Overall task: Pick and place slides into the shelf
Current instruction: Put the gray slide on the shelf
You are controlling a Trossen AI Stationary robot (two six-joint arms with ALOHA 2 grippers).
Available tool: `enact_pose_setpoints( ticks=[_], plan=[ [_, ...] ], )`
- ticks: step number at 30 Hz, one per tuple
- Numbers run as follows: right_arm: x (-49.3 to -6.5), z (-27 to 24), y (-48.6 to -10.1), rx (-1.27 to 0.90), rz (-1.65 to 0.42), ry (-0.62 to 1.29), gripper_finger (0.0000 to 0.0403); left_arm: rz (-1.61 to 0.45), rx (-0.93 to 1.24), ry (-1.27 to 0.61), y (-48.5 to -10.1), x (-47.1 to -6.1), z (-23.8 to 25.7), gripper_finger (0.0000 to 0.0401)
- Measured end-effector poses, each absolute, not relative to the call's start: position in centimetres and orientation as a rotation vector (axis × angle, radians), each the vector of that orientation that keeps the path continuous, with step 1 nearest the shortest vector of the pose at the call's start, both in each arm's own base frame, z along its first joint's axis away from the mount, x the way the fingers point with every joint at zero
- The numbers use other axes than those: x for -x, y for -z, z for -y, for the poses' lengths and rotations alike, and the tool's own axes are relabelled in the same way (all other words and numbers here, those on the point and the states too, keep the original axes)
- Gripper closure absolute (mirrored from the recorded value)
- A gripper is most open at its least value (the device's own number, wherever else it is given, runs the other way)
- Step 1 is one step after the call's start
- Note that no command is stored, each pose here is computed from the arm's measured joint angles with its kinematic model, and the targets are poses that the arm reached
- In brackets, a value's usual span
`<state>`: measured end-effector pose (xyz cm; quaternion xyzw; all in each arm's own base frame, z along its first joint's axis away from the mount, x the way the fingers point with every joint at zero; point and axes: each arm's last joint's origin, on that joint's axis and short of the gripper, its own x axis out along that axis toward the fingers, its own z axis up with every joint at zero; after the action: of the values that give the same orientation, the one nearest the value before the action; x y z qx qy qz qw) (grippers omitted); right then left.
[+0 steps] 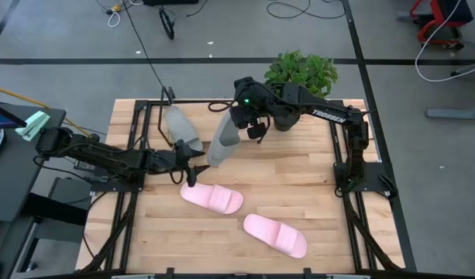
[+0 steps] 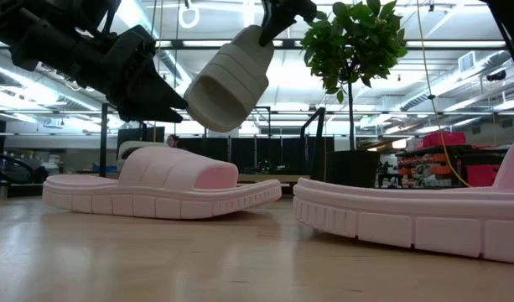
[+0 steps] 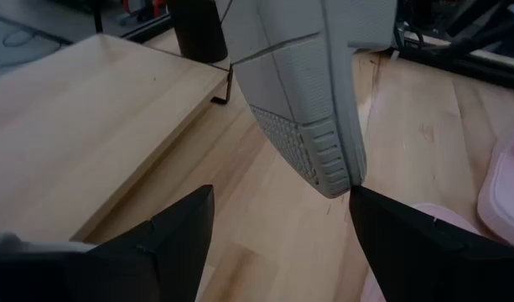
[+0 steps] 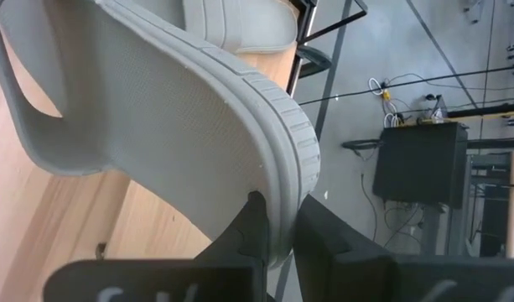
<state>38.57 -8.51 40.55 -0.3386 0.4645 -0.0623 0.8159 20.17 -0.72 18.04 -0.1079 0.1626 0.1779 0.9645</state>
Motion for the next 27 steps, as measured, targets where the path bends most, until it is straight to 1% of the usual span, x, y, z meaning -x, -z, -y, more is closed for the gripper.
enact_pose_setpoints(
  ticks=[3,7,14,21,27],
  plan=[
    [-38.5,8.5,-40.5,0.718,-0.994,0.134,0.0369,-0.336,0.153,-0.349,-18.1,-20.2,0.7,0.0117],
    [-38.5,8.5,-40.5,0.715,-0.997,0.135,0.0368,-0.335,0.127,-0.348,-18.1,-20.2,0.6,0.0117],
    [-38.1,9.5,-40.3,0.703,-1.038,0.17,0.0369,-0.331,0.136,-0.348,-18.2,-20.2,0.6,0.0117],
    [-38.2,9.8,-40.4,0.703,-1.027,0.183,0.037,-0.327,0.155,-0.352,-18.2,-20.2,0.6,0.0117],
    [-38.3,9.6,-40.4,0.702,-1.013,0.174,0.037,-0.31,0.189,-0.409,-18.2,-20.2,0.2,0.0117]
  ],
)
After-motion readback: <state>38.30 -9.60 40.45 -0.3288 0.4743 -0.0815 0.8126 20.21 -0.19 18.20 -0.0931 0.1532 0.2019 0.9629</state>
